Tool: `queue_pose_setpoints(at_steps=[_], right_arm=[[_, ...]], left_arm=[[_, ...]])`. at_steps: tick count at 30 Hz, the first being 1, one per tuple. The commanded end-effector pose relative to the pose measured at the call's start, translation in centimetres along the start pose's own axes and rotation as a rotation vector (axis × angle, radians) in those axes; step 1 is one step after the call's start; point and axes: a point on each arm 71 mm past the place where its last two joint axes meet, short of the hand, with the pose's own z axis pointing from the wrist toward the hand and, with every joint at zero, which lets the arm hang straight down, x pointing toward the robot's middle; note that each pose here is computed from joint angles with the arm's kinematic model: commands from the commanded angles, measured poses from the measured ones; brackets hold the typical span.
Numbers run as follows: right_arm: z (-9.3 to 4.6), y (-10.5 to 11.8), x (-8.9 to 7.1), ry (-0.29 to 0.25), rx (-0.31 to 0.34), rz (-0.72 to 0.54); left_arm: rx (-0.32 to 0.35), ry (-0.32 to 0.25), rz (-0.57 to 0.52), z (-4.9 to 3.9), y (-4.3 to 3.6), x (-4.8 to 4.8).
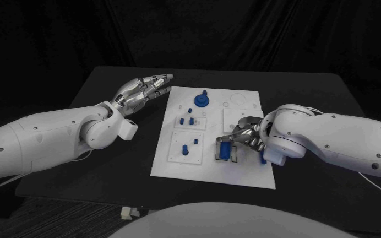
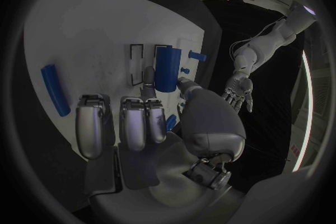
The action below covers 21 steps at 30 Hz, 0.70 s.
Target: Assemble the parts on the task board
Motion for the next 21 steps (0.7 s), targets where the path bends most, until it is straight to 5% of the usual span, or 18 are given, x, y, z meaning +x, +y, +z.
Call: queue_pose_setpoints(at_steps=[1,21], right_arm=[[0.08,-0.26,0.09,0.006,0.02,-0.01],[0.18,-0.44,0.19,0.011,0.024,-0.022]], left_arm=[[0.034,0.014,-0.014,0.06,-0.21,0.21],[0.03,0.018,-0.017,0.1,-0.13,0.25]])
